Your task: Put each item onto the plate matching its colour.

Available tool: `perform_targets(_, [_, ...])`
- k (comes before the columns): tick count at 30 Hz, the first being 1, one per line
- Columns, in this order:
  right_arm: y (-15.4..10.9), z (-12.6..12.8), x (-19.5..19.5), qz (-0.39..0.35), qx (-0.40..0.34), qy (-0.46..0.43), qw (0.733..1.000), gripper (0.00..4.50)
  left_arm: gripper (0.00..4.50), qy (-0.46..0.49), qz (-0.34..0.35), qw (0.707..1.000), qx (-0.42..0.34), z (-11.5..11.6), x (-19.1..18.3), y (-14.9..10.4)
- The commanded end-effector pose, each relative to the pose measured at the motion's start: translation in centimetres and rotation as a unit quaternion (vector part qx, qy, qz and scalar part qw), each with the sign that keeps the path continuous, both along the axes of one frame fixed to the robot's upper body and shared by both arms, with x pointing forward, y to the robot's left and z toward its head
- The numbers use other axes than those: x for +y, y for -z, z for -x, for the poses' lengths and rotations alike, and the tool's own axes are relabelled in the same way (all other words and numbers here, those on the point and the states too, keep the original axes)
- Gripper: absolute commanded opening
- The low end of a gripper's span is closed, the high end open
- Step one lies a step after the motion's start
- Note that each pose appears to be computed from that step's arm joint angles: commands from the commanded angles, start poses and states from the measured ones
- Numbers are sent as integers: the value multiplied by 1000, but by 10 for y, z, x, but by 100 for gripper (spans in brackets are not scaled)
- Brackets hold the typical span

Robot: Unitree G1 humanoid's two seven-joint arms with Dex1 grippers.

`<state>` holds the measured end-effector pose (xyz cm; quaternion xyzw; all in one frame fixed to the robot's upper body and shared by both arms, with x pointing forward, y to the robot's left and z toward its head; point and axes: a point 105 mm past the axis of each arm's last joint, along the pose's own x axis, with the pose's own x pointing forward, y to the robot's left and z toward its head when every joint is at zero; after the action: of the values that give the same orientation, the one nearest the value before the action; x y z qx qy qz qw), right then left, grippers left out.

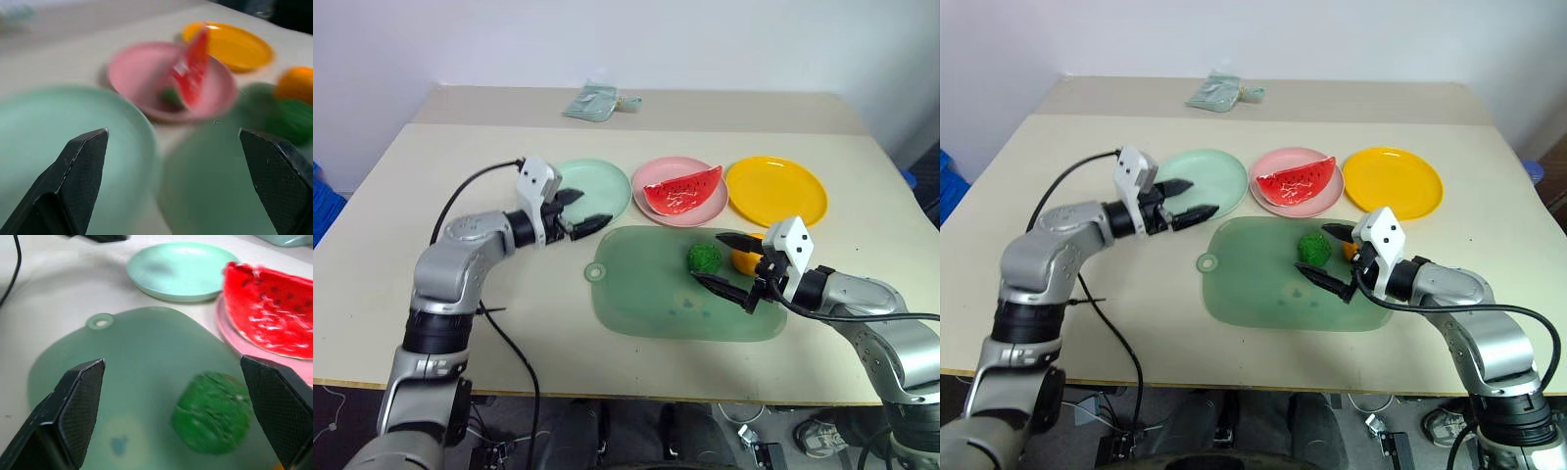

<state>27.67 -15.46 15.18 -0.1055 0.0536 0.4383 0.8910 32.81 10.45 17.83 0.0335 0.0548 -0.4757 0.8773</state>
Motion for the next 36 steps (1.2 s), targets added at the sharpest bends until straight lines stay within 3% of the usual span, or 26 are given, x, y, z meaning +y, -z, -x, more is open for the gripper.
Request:
perform_targets(1, [-24, 4, -5, -2, -35, -6, 999, 450, 443, 87, -17, 995, -45, 23, -37, -8])
perform_targets(4, [-35, 7, -15, 5, -42, -3, 999, 450, 443, 146, -56, 986, -60, 32, -62, 7])
perform_targets(13, [-36, 19, -66, 52, -20, 71, 996, 450, 443, 194, -94, 972, -91, 7, -123, 27])
perform_targets(25, [-24, 29, -90, 57, -5, 107, 993, 450, 443, 217, -122, 964, -90, 1, -155, 52])
perform_targets(28, [-24, 29, -88, 56, -6, 105, 993, 450, 362, 202, -107, 970, -87, -2, -156, 50])
perform_targets(31, [-24, 28, -85, 55, -8, 103, 993, 450, 210, 181, -101, 974, -89, -7, -147, 47])
perform_targets(32, [-24, 28, -84, 55, -8, 102, 993, 450, 177, 174, -99, 976, -86, -9, -143, 47])
perform_targets(36, [-23, 26, -83, 54, -9, 100, 993, 450, 177, 133, -81, 983, -98, -16, -122, 37])
